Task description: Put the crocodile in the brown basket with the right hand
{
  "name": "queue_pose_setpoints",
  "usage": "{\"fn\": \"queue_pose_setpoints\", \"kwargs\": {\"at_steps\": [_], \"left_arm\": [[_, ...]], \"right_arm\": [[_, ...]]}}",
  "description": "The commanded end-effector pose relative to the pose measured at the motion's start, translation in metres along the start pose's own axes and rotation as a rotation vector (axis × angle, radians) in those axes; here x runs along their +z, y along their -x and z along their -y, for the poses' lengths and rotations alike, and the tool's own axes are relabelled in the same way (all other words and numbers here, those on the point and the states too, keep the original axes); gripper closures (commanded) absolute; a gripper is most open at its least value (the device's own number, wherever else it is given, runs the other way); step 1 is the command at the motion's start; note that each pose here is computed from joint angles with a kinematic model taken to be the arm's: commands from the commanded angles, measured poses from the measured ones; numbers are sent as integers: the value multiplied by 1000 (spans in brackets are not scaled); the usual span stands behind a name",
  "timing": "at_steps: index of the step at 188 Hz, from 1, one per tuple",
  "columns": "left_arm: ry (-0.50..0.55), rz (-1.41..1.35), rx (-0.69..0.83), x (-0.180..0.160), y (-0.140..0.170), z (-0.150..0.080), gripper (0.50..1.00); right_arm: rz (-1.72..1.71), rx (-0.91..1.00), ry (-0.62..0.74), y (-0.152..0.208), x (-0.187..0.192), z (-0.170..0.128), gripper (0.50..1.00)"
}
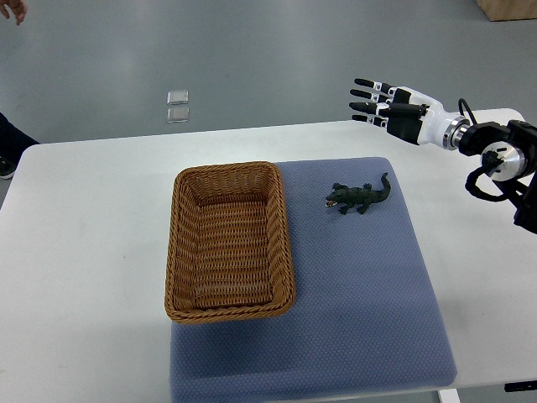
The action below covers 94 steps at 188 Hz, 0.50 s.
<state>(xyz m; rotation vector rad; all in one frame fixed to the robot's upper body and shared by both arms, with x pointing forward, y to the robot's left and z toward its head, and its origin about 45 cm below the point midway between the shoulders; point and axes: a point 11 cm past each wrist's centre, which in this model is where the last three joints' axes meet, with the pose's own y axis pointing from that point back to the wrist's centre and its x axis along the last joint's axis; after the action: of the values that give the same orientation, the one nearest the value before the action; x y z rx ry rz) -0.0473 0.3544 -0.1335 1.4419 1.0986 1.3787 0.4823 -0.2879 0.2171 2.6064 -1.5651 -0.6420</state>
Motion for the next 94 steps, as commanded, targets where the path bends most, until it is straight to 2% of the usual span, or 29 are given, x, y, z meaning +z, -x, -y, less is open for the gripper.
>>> {"fn": "queue_pose_setpoints", "kwargs": {"at_steps": [1,94], "left_arm": [[0,0,0,0,0,0,500],[-1,5,9,0,-3,0,500]], "right_arm": [[1,-3,0,1,0,0,570],[-42,-18,8,2,2,0,572]]}}
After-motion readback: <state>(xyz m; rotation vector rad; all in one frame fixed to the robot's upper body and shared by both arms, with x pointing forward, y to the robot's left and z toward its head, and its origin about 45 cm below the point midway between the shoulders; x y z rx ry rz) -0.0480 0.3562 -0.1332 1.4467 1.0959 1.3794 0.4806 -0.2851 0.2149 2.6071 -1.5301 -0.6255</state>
